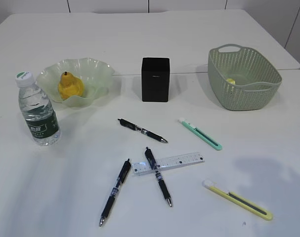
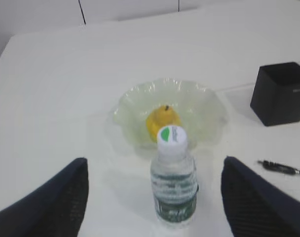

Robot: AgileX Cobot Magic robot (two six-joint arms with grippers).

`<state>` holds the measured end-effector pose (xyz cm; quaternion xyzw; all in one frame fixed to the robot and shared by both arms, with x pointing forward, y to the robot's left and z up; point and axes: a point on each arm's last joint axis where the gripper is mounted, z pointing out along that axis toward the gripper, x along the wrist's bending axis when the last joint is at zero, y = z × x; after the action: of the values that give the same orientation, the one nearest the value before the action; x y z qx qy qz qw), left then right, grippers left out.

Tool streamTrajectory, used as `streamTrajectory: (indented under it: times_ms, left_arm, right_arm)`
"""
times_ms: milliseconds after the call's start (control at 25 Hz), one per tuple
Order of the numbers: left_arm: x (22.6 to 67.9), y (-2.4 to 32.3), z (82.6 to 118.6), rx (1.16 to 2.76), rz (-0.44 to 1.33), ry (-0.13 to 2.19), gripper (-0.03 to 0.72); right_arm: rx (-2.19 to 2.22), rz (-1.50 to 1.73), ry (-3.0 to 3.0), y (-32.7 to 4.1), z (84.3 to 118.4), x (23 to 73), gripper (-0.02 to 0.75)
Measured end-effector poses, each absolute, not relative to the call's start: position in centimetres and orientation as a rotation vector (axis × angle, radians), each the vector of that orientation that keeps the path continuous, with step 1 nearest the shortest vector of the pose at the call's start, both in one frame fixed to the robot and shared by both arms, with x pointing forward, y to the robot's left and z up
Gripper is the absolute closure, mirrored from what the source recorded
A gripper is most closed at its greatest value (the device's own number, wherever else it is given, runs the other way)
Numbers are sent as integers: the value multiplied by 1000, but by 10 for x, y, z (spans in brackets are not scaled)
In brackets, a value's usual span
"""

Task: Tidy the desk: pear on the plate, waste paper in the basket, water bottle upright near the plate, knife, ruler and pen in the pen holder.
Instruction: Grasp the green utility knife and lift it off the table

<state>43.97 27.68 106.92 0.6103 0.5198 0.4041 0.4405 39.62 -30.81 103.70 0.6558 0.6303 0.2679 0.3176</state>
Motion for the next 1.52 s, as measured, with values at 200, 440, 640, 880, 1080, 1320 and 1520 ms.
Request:
streamTrajectory:
  times_ms: [200,440,640,880,1080,1320,1520]
  left_arm:
    - [405,283,1076,1581,951,1381,127]
    - [378,287,1080,1719,827,1540,176]
    - [367,289,1089,1810,738,1637,179]
    - [356,289,1100,1880,639,1719,191]
    - [347,291,1101,1942,572,1780,198]
    - [345,291,1101,1960,551,1798,199]
    - [343,291,1099,1979,529,1816,204]
  right_arm:
    - [1742,696,1666,-308,1036,395,279]
    - [1754,701,1664,-308,1039,395,279]
    - [1759,709,1658,-307,1042,396,279]
    - [1771,678,1685,-308,1040,394,279]
    - [1813,606,1738,-308,1041,393,279]
    - [1820,596,1742,-309,1051,397,279]
    - [1828,561,1768,-309,1059,398,279]
